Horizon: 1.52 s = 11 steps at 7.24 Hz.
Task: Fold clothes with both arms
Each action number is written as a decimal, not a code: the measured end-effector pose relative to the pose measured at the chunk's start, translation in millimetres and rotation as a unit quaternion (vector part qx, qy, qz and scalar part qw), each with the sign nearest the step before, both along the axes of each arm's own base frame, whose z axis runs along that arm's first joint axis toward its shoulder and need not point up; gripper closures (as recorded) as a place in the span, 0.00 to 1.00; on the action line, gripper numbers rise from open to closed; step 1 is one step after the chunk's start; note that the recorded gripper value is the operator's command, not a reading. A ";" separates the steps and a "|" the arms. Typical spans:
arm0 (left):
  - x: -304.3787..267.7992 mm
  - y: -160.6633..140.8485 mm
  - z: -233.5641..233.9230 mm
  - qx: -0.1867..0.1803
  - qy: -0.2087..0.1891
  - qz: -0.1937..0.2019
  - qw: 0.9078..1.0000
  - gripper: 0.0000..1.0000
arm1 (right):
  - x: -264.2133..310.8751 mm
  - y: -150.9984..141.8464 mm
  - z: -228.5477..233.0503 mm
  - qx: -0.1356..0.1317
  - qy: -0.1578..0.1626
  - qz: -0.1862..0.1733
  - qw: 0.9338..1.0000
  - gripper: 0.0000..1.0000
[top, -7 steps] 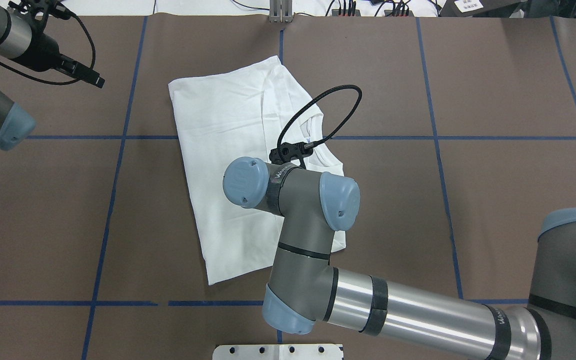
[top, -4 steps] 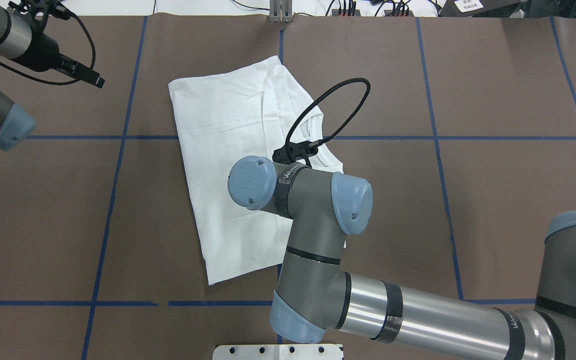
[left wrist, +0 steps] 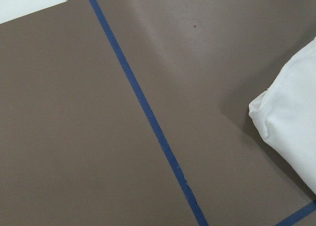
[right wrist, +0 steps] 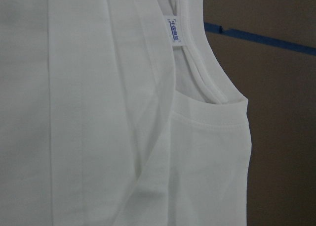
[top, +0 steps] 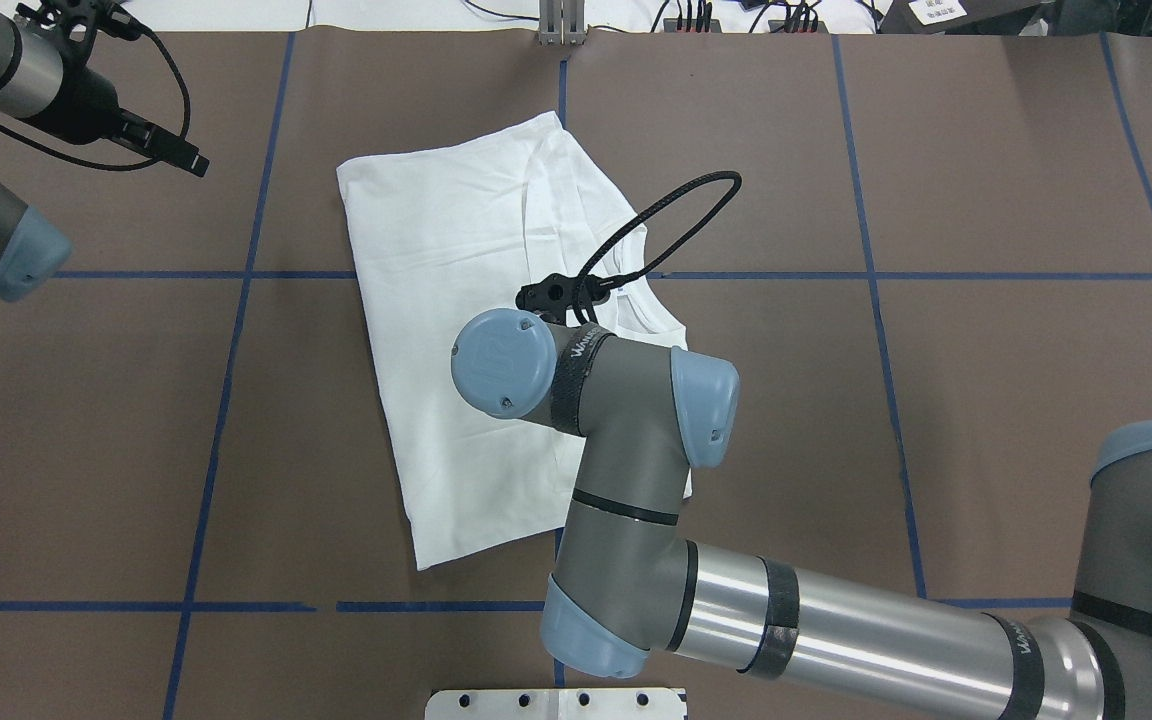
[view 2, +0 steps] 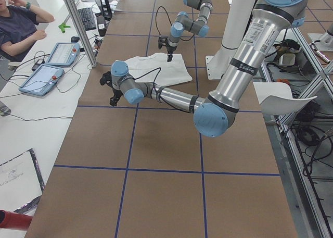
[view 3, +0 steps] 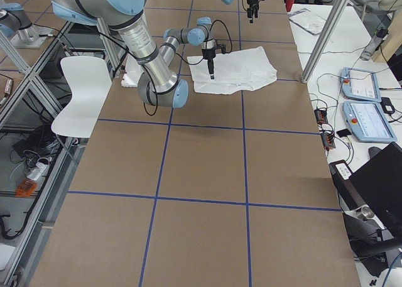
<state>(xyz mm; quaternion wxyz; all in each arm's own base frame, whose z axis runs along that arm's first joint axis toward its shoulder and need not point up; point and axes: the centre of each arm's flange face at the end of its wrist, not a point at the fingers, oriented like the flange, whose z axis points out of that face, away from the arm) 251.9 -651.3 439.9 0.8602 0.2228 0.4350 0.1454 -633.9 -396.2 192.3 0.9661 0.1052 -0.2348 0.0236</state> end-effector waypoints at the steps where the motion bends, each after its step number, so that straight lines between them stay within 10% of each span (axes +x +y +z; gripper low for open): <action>1: 0.0 0.0 0.0 0.000 0.000 0.000 1.000 0.00 | -8.0 -2.9 4.6 -0.002 -0.008 0.009 1.000 0.00; 4: -0.1 0.0 -0.2 0.000 0.000 0.000 1.000 0.00 | -16.5 -4.0 13.0 -0.010 0.000 0.015 1.000 0.00; 11: 0.8 0.2 -0.1 0.000 -0.001 -0.001 1.000 0.00 | 31.7 16.7 65.3 -0.026 0.133 -0.061 0.989 0.00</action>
